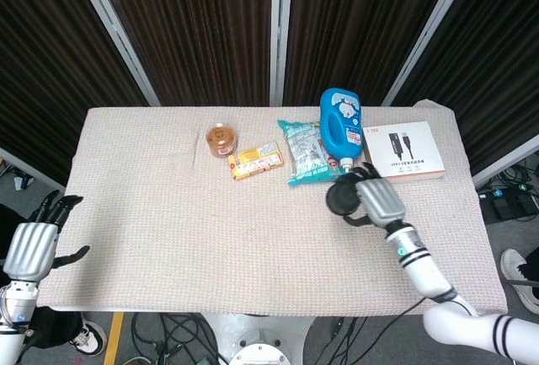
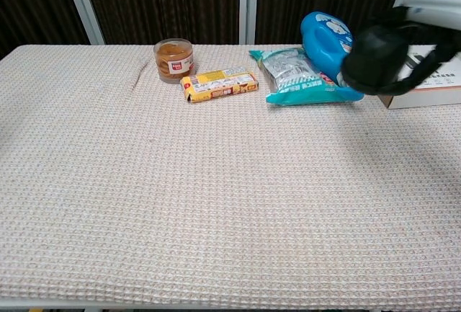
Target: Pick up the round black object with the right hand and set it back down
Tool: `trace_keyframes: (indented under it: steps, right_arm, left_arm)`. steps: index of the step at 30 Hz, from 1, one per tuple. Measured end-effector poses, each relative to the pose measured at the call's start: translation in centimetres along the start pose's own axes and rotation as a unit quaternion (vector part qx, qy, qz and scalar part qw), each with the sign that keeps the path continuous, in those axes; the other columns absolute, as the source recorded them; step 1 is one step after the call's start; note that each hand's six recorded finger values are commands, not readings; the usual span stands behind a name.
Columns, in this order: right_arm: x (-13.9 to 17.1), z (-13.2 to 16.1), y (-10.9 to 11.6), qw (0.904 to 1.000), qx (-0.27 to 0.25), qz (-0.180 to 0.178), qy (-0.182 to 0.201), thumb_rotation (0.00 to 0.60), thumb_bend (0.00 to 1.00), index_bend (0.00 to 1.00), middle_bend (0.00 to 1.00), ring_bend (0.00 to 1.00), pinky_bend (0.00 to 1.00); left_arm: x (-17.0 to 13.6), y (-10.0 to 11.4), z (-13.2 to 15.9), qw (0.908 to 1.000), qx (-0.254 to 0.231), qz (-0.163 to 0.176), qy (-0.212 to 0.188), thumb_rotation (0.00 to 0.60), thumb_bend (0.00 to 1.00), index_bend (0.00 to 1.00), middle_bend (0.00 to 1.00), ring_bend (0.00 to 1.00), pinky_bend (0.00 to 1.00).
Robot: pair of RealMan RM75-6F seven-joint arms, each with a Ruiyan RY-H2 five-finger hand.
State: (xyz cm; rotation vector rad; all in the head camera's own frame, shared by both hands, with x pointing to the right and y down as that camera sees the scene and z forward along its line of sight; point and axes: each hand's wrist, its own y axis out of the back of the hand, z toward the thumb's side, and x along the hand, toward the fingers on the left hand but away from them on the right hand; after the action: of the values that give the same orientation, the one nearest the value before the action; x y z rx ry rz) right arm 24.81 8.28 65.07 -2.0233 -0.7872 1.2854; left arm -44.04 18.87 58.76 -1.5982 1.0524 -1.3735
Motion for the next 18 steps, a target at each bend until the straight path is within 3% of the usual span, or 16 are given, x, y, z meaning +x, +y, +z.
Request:
trace_keyframes:
  steps: [2, 4, 6, 10, 13, 15, 18]
  right_arm:
    - [-1.3, 3.1, -1.0, 0.9994, 0.008, 0.007, 0.032, 0.6, 0.16, 0.37, 0.48, 0.13, 0.0]
    - [-1.6, 4.0, -1.1, 0.9991, 0.016, 0.002, 0.038, 0.6, 0.16, 0.37, 0.48, 0.13, 0.0]
    - [-1.1, 2.5, -0.6, 0.9996, 0.02, -0.006, 0.018, 0.6, 0.16, 0.37, 0.49, 0.13, 0.0]
    - [2.4, -5.2, 2.2, 0.9963, 0.029, -0.033, -0.074, 0.6, 0.16, 0.37, 0.49, 0.13, 0.0]
    - [5.1, -9.2, 4.0, 0.9917, 0.018, -0.049, -0.118, 0.6, 0.16, 0.37, 0.49, 0.13, 0.0]
    - [5.3, -9.3, 4.2, 0.9922, 0.004, -0.049, -0.115, 0.6, 0.16, 0.37, 0.49, 0.13, 0.0]
    - [3.6, -6.5, 2.7, 0.9967, -0.01, -0.031, -0.074, 0.6, 0.16, 0.37, 0.5, 0.13, 0.0]
  left_arm:
    - [0.0, 0.0, -0.2, 1.0, -0.001, -0.001, 0.004, 0.6, 0.13, 0.17, 0.15, 0.06, 0.31]
    - [0.0, -0.1, -0.2, 1.0, -0.003, -0.003, 0.004, 0.6, 0.13, 0.17, 0.15, 0.06, 0.31]
    - [0.2, -0.5, -0.1, 1.0, -0.007, -0.006, 0.002, 0.6, 0.13, 0.17, 0.15, 0.06, 0.31]
    - [0.4, -1.0, 0.3, 0.9999, -0.01, -0.01, -0.007, 0.6, 0.13, 0.17, 0.15, 0.06, 0.31]
    - [0.4, -0.8, 0.4, 0.9999, -0.008, -0.008, -0.009, 0.6, 0.13, 0.17, 0.15, 0.06, 0.31]
    - [0.4, -0.5, 0.3, 0.9999, -0.005, -0.005, -0.009, 0.6, 0.13, 0.17, 0.15, 0.06, 0.31]
    - [0.2, -0.1, 0.2, 1.0, -0.002, -0.001, -0.006, 0.6, 0.13, 0.17, 0.15, 0.06, 0.31]
